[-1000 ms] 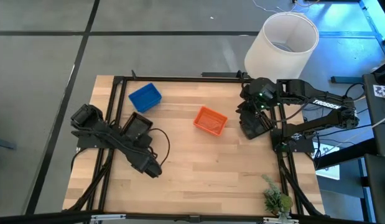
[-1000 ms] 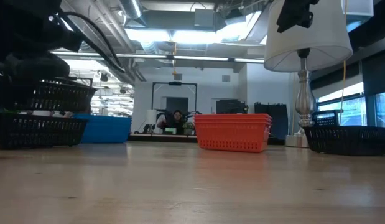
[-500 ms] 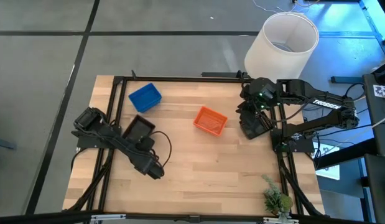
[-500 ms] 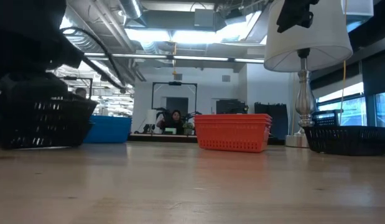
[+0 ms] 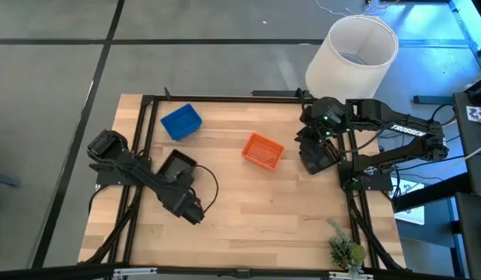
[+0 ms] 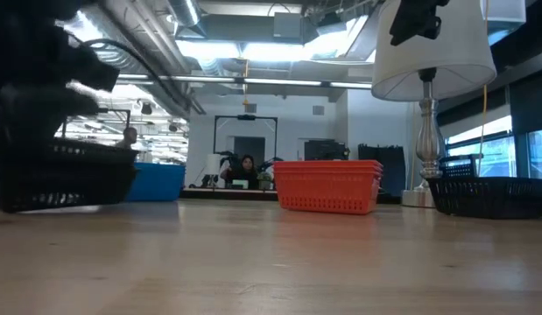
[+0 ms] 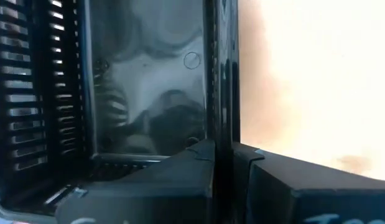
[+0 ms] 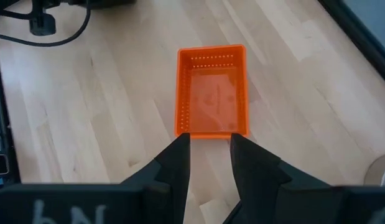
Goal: Stack baskets by color
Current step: Stack the top black bin on top of the bottom left black bin, then stack the right black bin on top of the left black bin
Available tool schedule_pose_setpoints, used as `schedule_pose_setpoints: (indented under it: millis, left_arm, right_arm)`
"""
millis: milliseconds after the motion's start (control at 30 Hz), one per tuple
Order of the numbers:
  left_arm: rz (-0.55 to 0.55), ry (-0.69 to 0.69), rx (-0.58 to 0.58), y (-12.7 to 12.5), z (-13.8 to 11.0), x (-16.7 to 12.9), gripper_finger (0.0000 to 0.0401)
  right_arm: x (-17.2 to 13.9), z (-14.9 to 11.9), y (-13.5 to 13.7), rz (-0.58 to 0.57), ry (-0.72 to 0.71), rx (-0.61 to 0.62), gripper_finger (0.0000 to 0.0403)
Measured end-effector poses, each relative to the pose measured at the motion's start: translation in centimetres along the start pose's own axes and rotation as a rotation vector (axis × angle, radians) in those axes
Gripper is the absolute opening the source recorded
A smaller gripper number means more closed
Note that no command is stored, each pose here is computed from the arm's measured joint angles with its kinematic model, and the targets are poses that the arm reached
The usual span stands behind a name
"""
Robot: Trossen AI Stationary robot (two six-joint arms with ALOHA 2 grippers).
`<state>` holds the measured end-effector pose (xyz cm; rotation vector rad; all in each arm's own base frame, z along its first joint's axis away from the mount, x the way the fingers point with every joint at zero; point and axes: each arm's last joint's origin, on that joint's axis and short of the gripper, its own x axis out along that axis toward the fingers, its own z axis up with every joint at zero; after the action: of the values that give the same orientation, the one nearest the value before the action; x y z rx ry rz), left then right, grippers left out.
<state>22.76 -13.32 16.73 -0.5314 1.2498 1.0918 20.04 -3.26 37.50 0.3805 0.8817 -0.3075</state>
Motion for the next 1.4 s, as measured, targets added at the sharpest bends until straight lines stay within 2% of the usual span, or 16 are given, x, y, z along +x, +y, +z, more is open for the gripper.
schedule_pose_setpoints:
  millis: [167,267,467,667,767,900,1100,1400]
  left_arm:
    - [-0.141,0.009,0.045,-0.4,0.3,-1.1,0.0000]
    - [-0.189,0.013,0.072,-0.8,0.4,-1.2,0.0000]
    - [-0.192,0.017,0.071,-0.8,0.6,-1.2,0.0003]
    - [-0.184,0.082,0.085,-0.9,1.5,-0.9,0.0033]
    - [-0.169,0.136,0.042,-0.8,2.3,-0.6,0.0050]
    - [-0.165,0.146,0.039,-0.7,3.3,-0.4,0.0056]
    - [-0.233,0.141,0.107,-0.2,3.9,-1.7,0.0057]
    - [-0.342,0.126,0.105,1.5,4.6,-4.1,0.0057]
  right_arm:
    - [0.0,0.0,0.0,0.010,0.003,-0.002,0.0113]
    - [0.0,0.0,0.0,0.010,0.003,-0.002,0.0113]
    - [0.0,0.0,0.0,0.010,0.002,0.000,0.0113]
    - [0.0,0.0,0.0,0.010,0.003,0.002,0.0113]
    - [0.0,0.0,0.0,0.011,0.003,0.002,0.0113]
    - [0.0,0.0,0.0,0.011,0.002,0.003,0.0113]
    - [0.0,0.0,0.0,0.011,0.002,0.004,0.0113]
    - [0.0,-0.1,0.0,0.007,0.014,0.000,0.0113]
